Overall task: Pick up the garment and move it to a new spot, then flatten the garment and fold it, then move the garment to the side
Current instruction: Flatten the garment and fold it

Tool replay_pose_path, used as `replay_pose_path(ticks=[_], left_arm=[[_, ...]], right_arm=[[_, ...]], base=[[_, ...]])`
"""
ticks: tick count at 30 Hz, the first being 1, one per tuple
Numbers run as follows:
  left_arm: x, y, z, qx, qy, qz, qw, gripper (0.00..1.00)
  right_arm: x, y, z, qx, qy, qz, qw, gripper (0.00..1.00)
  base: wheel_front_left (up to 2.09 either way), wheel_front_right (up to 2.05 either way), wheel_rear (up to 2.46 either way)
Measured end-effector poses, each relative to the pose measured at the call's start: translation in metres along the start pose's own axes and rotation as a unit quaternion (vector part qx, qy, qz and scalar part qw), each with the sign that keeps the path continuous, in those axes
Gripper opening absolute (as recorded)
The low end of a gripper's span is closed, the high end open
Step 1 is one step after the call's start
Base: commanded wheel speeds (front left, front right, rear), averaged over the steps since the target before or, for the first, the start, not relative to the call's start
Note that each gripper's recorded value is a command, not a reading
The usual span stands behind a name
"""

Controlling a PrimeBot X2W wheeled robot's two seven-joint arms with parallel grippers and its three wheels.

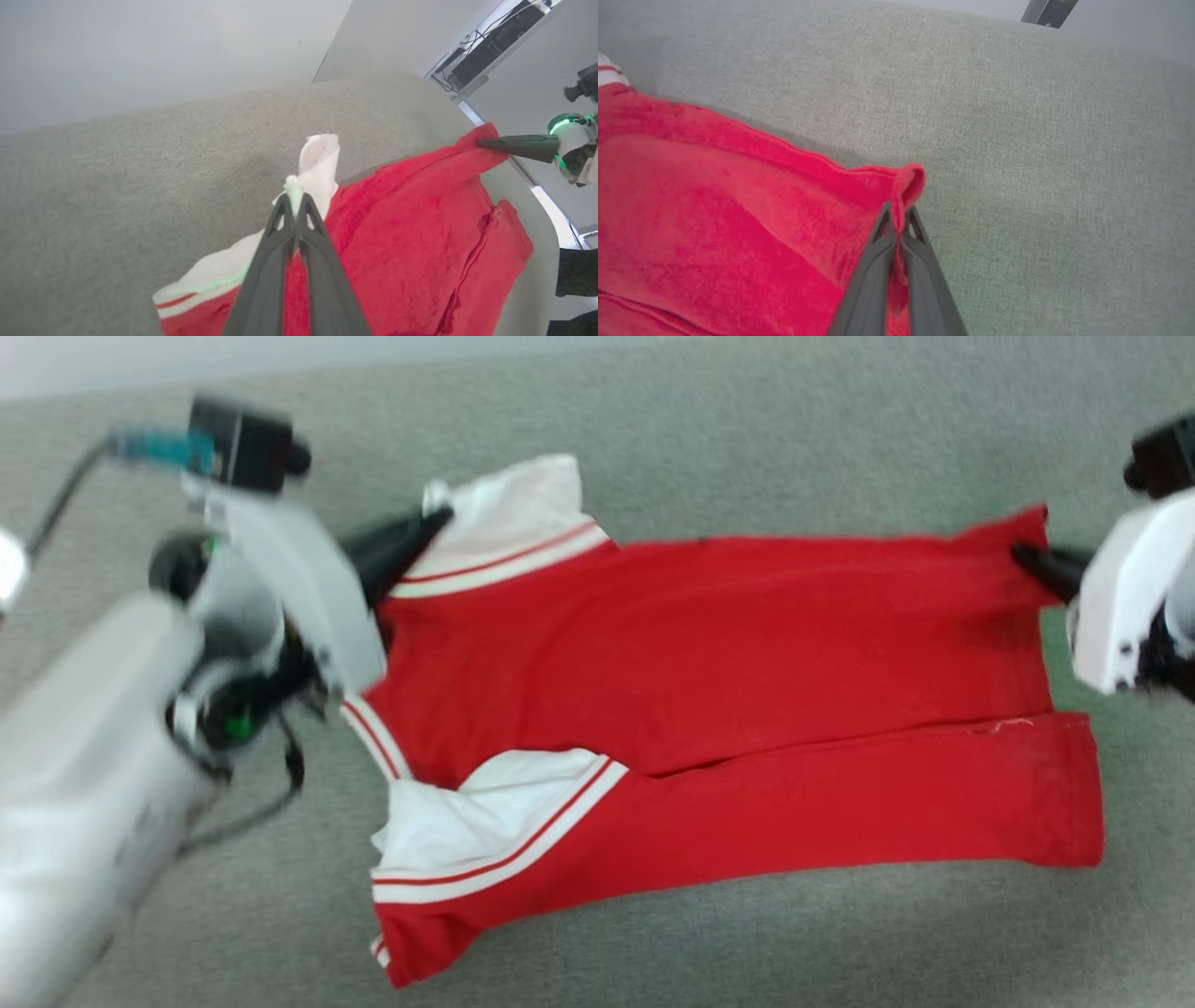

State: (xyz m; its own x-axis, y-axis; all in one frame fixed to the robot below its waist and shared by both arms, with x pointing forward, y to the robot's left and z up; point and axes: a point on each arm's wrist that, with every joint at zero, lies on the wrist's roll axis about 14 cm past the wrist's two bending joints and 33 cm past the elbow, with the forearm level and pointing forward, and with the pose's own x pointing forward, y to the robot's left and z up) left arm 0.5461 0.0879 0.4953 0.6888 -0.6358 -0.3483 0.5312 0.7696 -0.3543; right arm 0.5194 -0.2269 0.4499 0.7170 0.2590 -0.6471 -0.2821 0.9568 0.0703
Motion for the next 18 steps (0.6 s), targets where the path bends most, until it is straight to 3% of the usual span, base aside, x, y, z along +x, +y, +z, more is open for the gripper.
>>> replay_pose_path(ticks=[8,18], left_arm=[[-0.051,-0.019,-0.03,-0.037,-0.035,0.001,0.999,0.0],[-0.1,-0.029,-0.073,-0.112,-0.051,0.043,0.992,0.0]], right_arm=[[-0.014,0.009,-0.022,-0.001,0.009,0.02,1.0,0.0],[-0.025,0.006,-0.042,0.013,0.005,0.022,1.0,0.0]], base=[[0.0,0.0,0.0],[0.0,0.0,0.0]])
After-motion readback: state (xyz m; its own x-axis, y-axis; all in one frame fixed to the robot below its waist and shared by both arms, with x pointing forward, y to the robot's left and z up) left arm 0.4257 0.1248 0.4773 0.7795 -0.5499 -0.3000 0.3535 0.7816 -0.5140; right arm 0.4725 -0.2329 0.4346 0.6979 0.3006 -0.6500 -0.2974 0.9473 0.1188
